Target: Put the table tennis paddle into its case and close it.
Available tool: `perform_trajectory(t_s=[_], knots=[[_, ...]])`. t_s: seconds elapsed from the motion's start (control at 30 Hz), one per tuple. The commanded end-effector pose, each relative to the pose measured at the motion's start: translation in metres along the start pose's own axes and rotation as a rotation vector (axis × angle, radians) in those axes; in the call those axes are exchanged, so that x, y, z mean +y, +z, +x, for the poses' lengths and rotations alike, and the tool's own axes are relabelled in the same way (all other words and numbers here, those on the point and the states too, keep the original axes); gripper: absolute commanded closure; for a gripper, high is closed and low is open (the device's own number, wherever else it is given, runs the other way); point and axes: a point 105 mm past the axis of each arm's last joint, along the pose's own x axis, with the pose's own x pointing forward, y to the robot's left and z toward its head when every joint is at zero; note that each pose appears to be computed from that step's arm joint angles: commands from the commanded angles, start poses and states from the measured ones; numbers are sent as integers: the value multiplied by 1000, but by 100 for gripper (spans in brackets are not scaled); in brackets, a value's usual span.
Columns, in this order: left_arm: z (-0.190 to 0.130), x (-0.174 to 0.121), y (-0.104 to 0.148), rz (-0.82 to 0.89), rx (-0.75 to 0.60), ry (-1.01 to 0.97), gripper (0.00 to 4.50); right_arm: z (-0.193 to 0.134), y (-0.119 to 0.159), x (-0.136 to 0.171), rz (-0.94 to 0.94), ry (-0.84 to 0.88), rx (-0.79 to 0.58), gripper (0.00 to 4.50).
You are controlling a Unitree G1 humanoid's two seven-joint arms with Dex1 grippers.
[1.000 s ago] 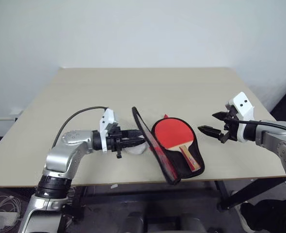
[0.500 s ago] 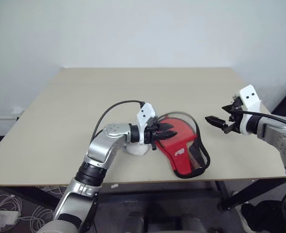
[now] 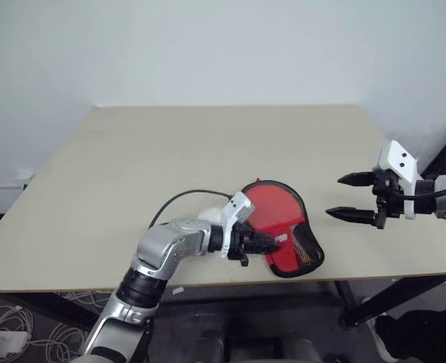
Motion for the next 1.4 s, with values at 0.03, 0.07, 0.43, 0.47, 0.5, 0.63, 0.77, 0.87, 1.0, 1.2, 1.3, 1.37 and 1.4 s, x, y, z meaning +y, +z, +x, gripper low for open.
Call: perform_trajectory(t_s=[0.03, 0.07, 0.43, 0.47, 0.5, 0.63, 0.77, 0.87, 1.0, 1.2, 1.3, 1.37, 1.4], knots=[[-11, -4, 1, -64, -15, 20, 303, 2, 14, 1, -50, -12, -41, 0], [-14, -4, -2, -84, -10, 26, 287, 3, 13, 3, -46, -8, -44, 0], [-14, -4, -31, -180, 75, 71, 48, 11, 11, 14, -15, -8, -60, 0], [-12, -3, -32, -188, 72, 74, 48, 11, 11, 14, -13, -9, -62, 0], [-9, -2, -32, -201, 65, 71, 48, 11, 12, 15, -11, -10, -66, 0], [1, 0, -31, -241, 42, 59, 48, 11, 13, 17, -2, -18, -76, 0], [12, 5, -28, -271, 18, 69, 48, 13, 12, 19, 5, -20, -79, 0], [23, 8, -25, -318, 2, 68, 48, 13, 12, 21, 11, -22, -83, 0], [36, 11, -24, -363, 2, 74, 48, 14, 13, 23, 15, -25, -89, 0], [49, 12, -20, -396, 1, 82, 48, 18, 13, 26, 21, -23, -93, 0], [50, 15, -20, -418, 8, 104, 48, 18, 14, 26, 23, -23, -94, 0], [50, 18, -22, -429, 22, 129, 48, 19, 14, 26, 23, -25, -94, 0], [49, 20, -24, -438, 34, 142, 48, 19, 14, 26, 23, -26, -95, 0]])
